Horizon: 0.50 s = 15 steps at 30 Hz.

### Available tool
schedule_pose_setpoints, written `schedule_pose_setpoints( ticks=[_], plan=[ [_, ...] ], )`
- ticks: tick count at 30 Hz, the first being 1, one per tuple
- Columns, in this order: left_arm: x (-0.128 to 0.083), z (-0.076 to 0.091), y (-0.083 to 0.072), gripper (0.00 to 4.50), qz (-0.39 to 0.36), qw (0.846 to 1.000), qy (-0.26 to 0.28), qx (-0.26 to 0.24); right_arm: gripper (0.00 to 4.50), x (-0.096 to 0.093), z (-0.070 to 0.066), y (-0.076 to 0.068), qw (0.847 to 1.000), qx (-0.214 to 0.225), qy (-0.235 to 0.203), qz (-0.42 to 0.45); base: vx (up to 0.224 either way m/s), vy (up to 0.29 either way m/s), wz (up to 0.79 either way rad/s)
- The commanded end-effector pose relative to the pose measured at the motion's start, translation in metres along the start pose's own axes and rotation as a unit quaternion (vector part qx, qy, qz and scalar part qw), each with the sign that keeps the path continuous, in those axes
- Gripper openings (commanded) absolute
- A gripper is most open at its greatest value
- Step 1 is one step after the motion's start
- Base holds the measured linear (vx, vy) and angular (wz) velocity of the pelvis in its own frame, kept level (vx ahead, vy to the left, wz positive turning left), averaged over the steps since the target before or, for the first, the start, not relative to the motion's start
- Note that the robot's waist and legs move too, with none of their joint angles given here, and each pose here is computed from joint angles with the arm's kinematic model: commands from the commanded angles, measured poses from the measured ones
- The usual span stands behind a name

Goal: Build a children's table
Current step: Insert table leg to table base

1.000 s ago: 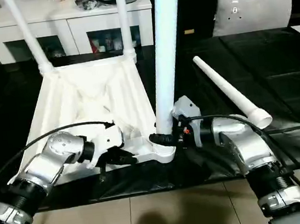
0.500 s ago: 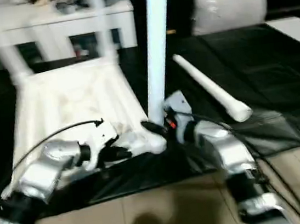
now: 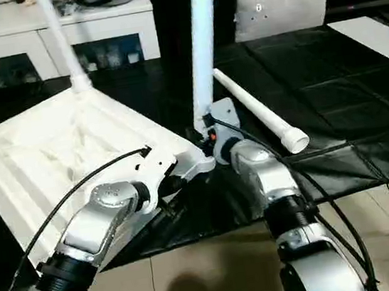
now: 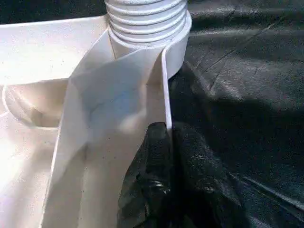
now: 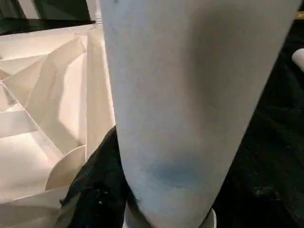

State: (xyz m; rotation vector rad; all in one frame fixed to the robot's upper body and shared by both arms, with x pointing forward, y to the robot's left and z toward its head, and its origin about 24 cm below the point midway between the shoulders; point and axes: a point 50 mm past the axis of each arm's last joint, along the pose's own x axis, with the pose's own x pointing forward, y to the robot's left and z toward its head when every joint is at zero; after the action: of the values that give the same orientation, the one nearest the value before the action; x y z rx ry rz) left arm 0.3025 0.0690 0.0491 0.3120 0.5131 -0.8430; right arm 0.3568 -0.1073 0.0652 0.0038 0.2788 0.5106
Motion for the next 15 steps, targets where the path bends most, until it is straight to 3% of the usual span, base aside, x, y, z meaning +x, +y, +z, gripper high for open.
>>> schedule_pose_setpoints(
  ticks=[1, 3, 4, 5, 8, 9, 15],
  plan=[
    [0.000, 0.015, -0.012, 0.00, -0.032, 0.999, -0.025, 0.028, 1.89, -0.005, -0.055, -0.003, 0.992, 0.037, 0.121, -0.028, 0.000, 0.000, 0.00],
    [-0.002, 0.014, -0.009, 0.00, -0.026, 0.999, -0.023, 0.027, 1.89, -0.004, -0.055, -0.002, 0.992, 0.045, 0.114, -0.018, 0.000, 0.000, 0.00],
    [-0.002, 0.014, -0.009, 0.00, -0.026, 0.999, -0.023, 0.027, 2.45, -0.004, -0.054, -0.002, 0.993, 0.044, 0.113, -0.016, 0.000, 0.000, 0.00],
    [-0.003, 0.013, -0.008, 0.00, -0.025, 0.999, -0.023, 0.028, 2.59, -0.004, -0.054, -0.003, 0.993, 0.035, 0.112, -0.017, 0.000, 0.000, 0.00],
    [-0.006, 0.012, 0.000, 0.00, -0.025, 0.999, -0.023, 0.038, 2.66, -0.004, -0.052, -0.004, 0.995, 0.016, 0.100, -0.004, 0.000, 0.000, 0.00],
    [-0.007, 0.011, 0.002, 0.00, -0.026, 0.998, -0.025, 0.045, 2.95, -0.005, -0.051, -0.004, 0.995, 0.011, 0.094, 0.003, 0.000, 0.000, 0.00],
    [-0.011, 0.003, 0.018, 0.00, -0.025, 0.998, -0.026, 0.052, 3.49, -0.018, -0.043, -0.006, 0.997, -0.006, 0.038, 0.065, 0.000, 0.000, 0.00]
  ],
)
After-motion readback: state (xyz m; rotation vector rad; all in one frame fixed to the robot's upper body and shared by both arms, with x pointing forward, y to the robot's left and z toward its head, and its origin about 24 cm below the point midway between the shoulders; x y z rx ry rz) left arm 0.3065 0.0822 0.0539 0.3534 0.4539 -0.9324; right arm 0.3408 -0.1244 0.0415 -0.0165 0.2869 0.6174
